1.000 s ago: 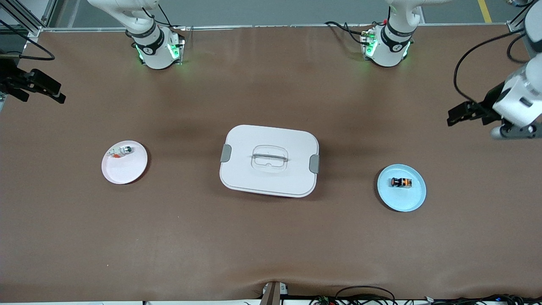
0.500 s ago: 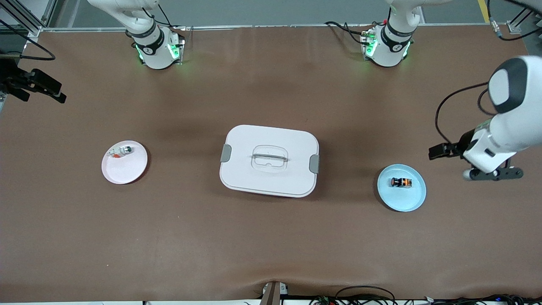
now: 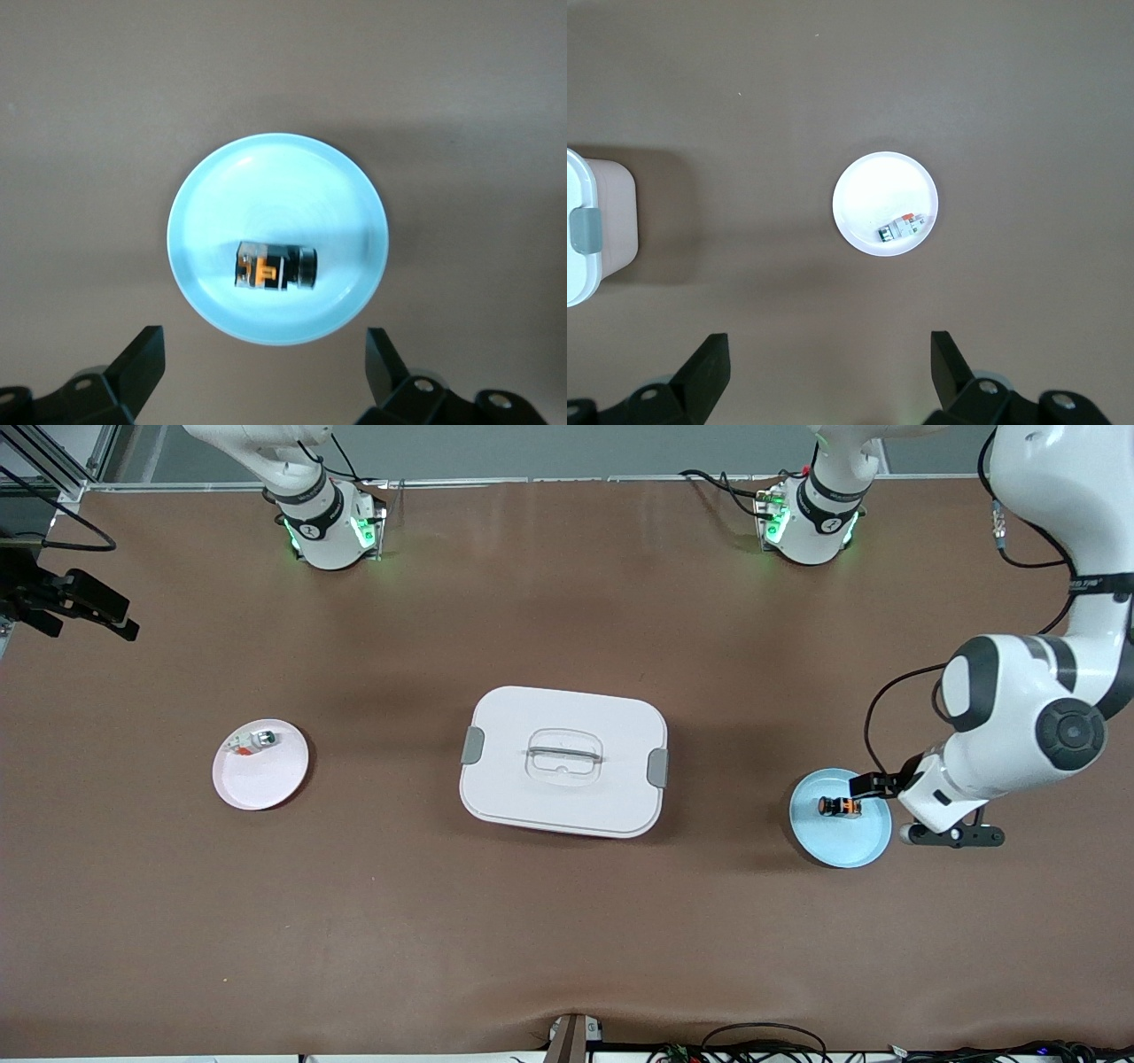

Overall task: Transfer orange switch to right arm and place
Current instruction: 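Reach the left gripper down to the switch on the blue plate, then close the left gripper on the black-orange switch and lift it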

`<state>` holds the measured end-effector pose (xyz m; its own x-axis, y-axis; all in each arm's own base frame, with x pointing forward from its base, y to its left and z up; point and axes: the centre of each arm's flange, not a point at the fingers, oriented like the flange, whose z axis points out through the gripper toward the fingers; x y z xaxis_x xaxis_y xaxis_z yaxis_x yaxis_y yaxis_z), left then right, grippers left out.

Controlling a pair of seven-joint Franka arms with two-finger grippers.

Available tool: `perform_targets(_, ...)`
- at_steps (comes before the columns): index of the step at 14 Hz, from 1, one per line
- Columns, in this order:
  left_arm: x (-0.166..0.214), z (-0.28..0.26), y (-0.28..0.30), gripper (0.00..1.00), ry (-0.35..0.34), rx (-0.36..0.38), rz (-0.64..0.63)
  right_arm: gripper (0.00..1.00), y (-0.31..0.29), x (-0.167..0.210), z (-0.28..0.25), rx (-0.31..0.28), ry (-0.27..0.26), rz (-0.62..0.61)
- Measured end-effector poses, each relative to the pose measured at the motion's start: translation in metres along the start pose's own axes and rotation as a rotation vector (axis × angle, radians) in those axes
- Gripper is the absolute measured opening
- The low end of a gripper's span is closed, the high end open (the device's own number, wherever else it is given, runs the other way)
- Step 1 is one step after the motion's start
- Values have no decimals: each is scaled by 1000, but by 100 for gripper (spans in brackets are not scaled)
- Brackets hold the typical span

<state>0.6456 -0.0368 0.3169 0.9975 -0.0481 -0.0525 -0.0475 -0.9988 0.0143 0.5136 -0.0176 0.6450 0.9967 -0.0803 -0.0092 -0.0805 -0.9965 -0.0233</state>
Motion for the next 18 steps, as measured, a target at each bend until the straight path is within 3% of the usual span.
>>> perform_targets(8, 0, 85, 9, 100, 15, 33, 58, 100, -5, 6, -5, 2, 57, -8)
perform_targets(18, -10, 139, 11, 100, 1, 74, 123, 100, -5, 4, 7, 0, 21, -10)
